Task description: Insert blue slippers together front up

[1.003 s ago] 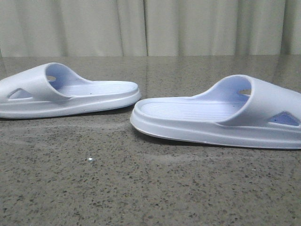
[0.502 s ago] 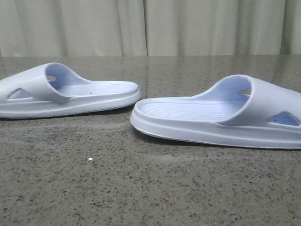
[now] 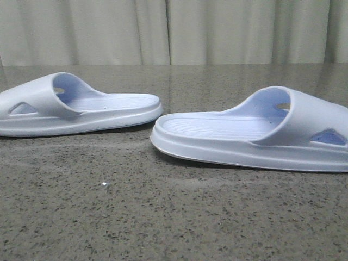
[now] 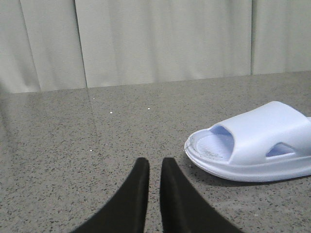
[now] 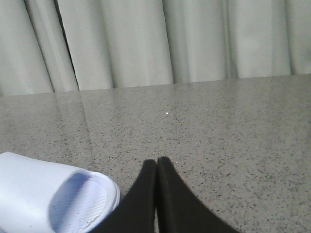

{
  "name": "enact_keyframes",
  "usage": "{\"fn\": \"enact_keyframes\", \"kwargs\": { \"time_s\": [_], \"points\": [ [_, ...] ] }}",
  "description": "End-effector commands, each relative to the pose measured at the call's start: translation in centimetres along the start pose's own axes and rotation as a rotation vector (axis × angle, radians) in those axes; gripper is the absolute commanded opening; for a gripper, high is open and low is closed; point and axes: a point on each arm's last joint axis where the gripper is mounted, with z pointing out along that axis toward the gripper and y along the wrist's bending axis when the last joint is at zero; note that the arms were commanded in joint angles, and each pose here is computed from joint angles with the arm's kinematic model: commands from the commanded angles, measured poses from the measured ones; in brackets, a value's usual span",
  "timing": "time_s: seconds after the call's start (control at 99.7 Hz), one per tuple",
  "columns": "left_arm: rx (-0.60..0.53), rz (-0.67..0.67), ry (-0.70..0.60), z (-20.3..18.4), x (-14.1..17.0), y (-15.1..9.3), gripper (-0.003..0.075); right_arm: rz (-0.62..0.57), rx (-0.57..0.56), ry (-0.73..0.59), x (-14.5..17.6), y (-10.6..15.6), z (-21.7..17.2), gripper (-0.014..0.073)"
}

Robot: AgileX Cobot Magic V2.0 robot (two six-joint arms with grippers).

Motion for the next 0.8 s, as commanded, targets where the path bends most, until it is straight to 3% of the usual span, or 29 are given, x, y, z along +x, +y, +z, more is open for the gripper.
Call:
{"fn": "enact_keyframes", "kwargs": {
  "time_s": [0.0,0.793],
  "points": [
    [0.005,-0.011,-0.103,-0.24,-0.63,-0.05,0.0016,-0.010,-0.007,-0.081,-0.16,0.03,-0.13,-0.0107],
    [0.007,-0.030,-0.128,-0.27,-0.86,-0.05,0.0015,-0.010,-0.008,-0.096,-0.29,0.05,-0.14,-0.0106]
  ]
}}
